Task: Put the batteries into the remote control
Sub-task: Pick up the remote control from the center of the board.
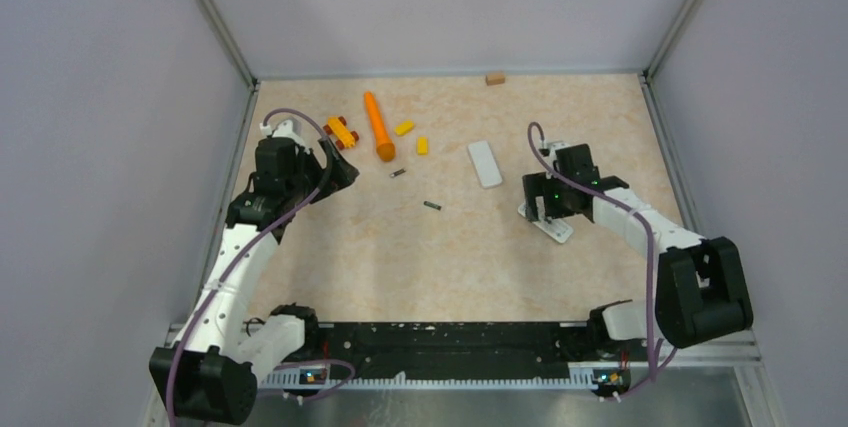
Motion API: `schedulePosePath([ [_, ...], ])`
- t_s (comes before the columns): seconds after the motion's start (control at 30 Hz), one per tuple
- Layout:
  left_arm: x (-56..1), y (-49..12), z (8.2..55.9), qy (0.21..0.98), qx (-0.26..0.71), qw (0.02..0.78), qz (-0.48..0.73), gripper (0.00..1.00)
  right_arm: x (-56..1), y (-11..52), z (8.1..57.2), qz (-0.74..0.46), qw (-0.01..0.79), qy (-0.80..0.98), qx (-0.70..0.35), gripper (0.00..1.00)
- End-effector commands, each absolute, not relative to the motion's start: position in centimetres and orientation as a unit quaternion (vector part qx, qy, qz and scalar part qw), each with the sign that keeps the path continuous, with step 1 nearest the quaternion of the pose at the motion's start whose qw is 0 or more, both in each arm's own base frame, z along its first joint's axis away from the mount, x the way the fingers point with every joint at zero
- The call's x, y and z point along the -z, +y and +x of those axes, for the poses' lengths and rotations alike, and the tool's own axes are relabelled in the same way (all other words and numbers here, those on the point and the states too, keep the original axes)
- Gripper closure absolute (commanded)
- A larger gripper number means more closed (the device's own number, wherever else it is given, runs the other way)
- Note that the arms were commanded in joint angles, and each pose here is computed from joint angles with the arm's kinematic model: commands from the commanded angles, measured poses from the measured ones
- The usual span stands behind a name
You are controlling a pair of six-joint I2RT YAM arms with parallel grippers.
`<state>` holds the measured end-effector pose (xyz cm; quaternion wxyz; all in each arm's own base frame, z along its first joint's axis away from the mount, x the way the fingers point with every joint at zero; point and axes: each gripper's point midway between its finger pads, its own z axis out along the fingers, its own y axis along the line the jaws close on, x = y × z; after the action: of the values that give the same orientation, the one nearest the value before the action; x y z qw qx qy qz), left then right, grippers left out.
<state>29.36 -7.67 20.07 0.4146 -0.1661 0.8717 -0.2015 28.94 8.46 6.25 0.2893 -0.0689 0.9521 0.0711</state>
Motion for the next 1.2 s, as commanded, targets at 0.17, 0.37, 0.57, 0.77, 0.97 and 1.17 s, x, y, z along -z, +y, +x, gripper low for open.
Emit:
schedulePosePath([
  [0.17,-22.5,-7.8,30.8,0.859,0.208,0.442,-0.152,0.01,-4.8,7.7,29.3,-0.173,0.268,0.947,0.024,0.13],
  [0.37,-22.5,-8.0,31.1,0.86,0.213,0.44,-0.15,0.01,-3.9,7.8,29.4,-0.177,0.251,0.951,0.024,0.14],
  [0.57,-23.0,-8.1,31.2,0.859,0.213,0.443,-0.145,0.01,-2.4,9.0,29.0,-0.187,0.215,0.958,-0.02,0.54],
  [0.77,-23.1,-9.6,30.8,0.858,0.25,0.434,-0.116,0.01,-6.0,12.7,30.5,-0.19,0.284,0.933,-0.113,0.72],
  [0.97,-24.7,-12.8,30.0,0.83,0.338,0.44,-0.048,0.01,-15.2,22.3,29.4,-0.189,0.385,0.808,-0.403,0.75],
  [1.17,-28.3,-17.2,27.0,0.757,0.482,0.437,0.062,0.01,-23.4,28.8,26.3,-0.195,0.371,0.681,-0.601,0.77],
])
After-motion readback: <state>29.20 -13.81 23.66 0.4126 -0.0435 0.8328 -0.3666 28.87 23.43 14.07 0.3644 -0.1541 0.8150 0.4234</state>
